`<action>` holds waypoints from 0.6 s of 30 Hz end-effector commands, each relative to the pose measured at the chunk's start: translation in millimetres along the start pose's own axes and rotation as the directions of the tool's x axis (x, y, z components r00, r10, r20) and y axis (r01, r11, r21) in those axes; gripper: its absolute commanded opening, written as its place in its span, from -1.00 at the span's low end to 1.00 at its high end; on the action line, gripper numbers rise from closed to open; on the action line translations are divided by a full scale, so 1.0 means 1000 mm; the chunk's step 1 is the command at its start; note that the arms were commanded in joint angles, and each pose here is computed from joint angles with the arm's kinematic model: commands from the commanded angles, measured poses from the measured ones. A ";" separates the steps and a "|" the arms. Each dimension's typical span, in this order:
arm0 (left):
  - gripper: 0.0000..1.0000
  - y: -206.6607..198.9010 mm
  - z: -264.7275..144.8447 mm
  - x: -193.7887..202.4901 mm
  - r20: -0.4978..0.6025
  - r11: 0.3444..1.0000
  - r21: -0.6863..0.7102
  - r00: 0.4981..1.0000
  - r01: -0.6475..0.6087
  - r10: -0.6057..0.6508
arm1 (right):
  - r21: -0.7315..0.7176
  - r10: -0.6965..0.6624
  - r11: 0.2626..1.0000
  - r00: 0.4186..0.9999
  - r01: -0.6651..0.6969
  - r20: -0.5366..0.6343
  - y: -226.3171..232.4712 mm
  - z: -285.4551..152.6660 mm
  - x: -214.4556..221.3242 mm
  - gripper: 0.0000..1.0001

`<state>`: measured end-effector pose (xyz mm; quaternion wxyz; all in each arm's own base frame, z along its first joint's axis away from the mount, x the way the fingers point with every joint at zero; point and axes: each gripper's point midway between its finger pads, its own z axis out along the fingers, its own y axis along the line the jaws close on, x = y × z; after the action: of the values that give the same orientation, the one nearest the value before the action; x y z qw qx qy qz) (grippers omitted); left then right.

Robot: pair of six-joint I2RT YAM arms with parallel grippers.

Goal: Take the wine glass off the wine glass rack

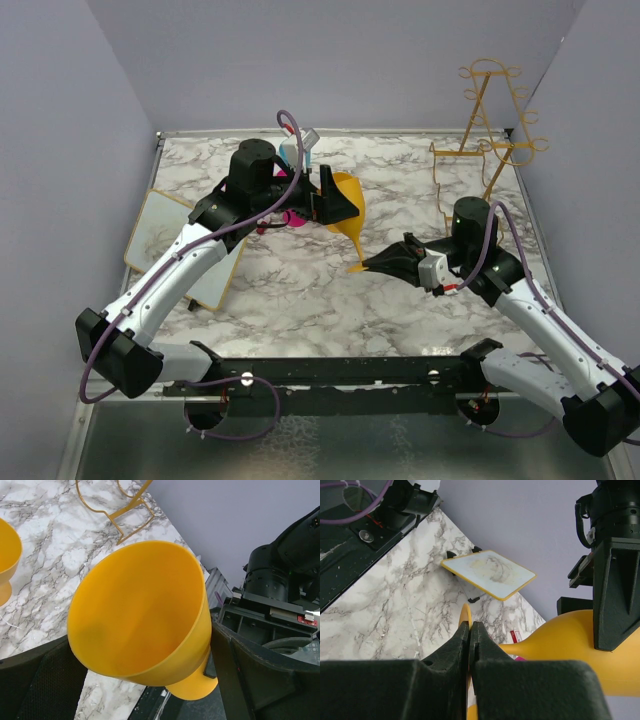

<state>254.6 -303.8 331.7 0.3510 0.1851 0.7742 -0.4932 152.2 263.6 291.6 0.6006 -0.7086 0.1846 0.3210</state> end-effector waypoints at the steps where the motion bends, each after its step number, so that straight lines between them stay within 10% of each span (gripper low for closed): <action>1: 0.89 -0.010 -0.007 -0.013 0.051 0.999 0.015 0.997 -0.051 0.050 | 0.010 -0.073 0.997 0.997 0.073 0.009 -0.009 0.000 -0.012 -0.94; 11: 0.85 -0.007 -0.014 -0.015 0.087 0.995 -0.014 0.991 -0.102 0.103 | 0.014 -0.063 0.998 0.998 0.063 0.006 -0.009 0.000 -0.011 -0.54; 15: 0.84 0.003 -0.020 -0.013 0.103 0.983 -0.062 0.978 -0.174 0.180 | 0.044 -0.086 0.995 0.996 0.086 -0.003 -0.016 -0.003 -0.020 0.83; 18: 0.84 0.016 -0.027 -0.008 0.109 0.958 -0.121 0.956 -0.261 0.274 | 0.091 -0.115 0.989 0.993 0.118 -0.033 -0.026 -0.009 -0.032 0.86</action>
<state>253.9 -290.0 333.7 0.4026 0.2073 0.7619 -0.4631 150.4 261.5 304.8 0.6166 -0.7051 0.1750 0.3032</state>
